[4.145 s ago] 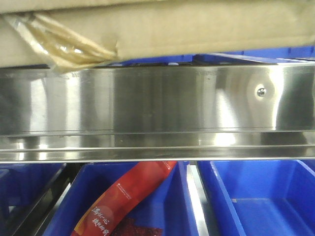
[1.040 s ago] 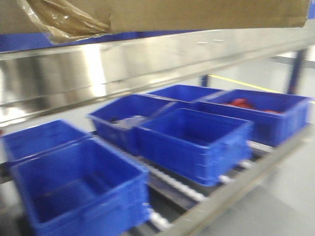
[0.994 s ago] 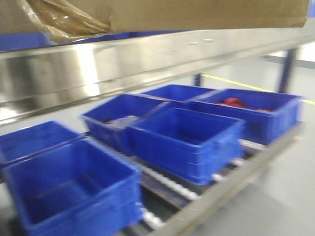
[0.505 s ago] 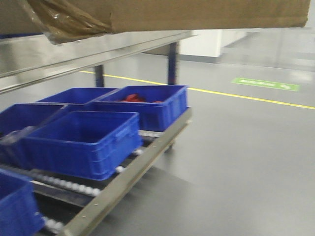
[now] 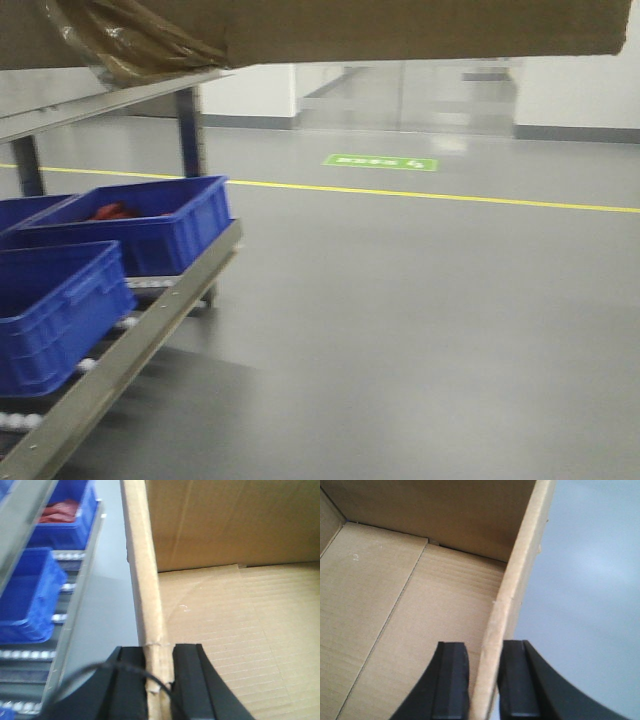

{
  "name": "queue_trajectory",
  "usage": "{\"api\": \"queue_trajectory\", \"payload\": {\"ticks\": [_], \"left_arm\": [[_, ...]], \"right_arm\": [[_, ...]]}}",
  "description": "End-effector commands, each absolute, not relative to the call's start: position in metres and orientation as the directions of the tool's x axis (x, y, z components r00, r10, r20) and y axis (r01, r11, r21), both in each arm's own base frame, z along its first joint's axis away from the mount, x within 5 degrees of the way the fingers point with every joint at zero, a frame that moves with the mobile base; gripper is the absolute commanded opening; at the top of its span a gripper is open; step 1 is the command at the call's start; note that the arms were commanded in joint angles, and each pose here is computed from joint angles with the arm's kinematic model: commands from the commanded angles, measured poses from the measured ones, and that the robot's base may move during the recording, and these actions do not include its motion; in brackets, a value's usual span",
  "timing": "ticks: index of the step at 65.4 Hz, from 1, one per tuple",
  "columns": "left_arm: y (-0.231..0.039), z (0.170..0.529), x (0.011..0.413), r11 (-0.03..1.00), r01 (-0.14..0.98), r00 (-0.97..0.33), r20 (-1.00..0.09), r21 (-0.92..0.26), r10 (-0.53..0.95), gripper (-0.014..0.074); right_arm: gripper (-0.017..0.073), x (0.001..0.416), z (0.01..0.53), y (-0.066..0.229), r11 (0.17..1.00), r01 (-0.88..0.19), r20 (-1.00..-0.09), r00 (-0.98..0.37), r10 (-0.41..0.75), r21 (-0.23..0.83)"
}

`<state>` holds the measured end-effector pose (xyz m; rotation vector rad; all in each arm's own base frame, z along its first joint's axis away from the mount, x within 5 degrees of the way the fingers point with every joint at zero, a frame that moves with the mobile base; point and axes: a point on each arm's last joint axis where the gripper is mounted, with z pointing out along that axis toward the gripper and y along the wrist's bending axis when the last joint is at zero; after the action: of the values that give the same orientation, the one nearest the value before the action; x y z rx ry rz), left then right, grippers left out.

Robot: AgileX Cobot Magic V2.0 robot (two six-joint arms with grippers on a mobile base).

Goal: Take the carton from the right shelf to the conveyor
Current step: 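Hold the carton in both grippers while driving toward the conveyor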

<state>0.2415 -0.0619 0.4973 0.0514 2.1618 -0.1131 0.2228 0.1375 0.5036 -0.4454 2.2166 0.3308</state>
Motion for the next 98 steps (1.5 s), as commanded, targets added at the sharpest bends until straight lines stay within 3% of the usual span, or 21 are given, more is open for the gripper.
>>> {"api": "queue_trajectory", "payload": {"ticks": [1,98], "left_arm": [[-0.0639,0.5063,0.2399,0.992,0.112,-0.491,-0.871,-0.060,0.003,-0.0016],[-0.0639,0.5063,0.2399,0.992,0.112,-0.491,-0.871,-0.060,0.003,-0.0016]], "right_arm": [[-0.0067,0.2162,0.5105,0.1374,0.884,-0.455,-0.801,-0.566,-0.194,0.107],[-0.0067,0.2162,0.5105,0.1374,0.884,-0.455,-0.801,-0.566,-0.194,0.107]]}}
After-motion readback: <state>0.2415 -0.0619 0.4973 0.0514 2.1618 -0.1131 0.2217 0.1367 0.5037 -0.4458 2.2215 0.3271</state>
